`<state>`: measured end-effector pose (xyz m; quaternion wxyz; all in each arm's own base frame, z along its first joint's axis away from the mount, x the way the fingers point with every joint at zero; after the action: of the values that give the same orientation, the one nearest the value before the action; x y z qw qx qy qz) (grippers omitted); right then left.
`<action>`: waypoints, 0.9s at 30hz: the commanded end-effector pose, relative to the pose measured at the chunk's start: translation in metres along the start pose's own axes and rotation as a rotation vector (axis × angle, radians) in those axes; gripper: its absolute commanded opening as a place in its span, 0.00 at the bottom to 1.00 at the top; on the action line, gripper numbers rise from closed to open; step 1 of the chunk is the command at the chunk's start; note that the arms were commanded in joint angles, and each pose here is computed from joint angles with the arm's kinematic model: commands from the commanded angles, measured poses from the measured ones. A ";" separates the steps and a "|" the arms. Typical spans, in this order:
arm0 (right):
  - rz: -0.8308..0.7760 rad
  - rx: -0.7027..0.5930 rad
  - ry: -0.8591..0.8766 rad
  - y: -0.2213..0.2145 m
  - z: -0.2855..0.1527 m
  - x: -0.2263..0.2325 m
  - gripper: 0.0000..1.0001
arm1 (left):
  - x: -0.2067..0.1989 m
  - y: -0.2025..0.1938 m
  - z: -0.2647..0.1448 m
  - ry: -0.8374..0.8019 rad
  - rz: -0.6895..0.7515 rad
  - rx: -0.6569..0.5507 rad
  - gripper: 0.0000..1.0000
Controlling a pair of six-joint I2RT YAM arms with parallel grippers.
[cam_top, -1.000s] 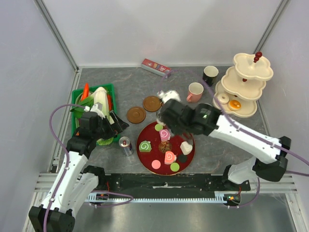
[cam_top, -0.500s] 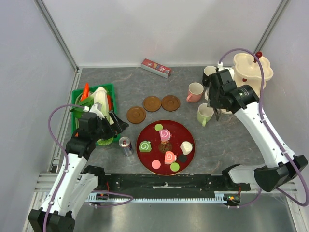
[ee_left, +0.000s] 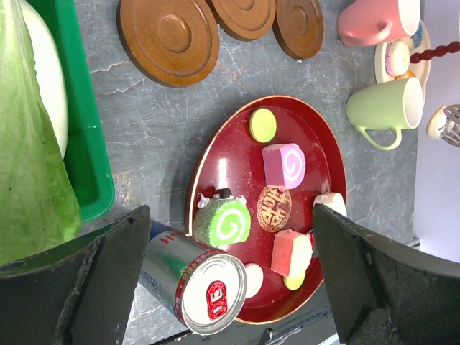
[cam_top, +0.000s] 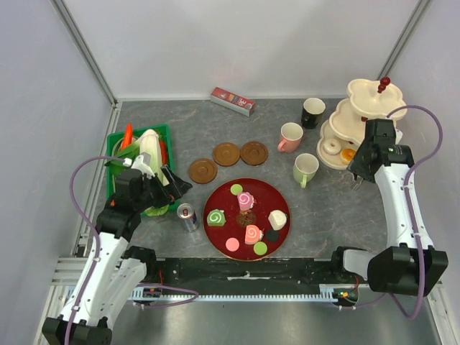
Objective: Serve the afternoon tea
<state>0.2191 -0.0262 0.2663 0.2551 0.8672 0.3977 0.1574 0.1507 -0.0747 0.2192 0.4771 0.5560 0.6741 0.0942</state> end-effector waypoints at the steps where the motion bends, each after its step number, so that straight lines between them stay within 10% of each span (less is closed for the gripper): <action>1: 0.154 -0.058 0.025 0.016 0.015 -0.006 0.43 | -0.007 0.006 -0.003 -0.052 0.006 -0.043 0.99; 27: 0.372 -0.134 0.014 0.071 0.095 -0.022 0.43 | -0.009 0.007 -0.008 -0.064 0.014 -0.052 0.99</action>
<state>0.2751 -0.1059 0.2163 0.2533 0.9228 0.2279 0.1800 0.1469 -0.0743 0.2241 0.4906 0.5533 0.6656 0.1006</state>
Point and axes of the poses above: each gripper's point midway between its finger pads, its own z axis out along the fingers, its own x axis along the line the jaws close on, y = z × x, the point moved 9 cm from there along -z, back along the fingers, and after that the axes turned 8 degrees about z, right-handed, at the moved point
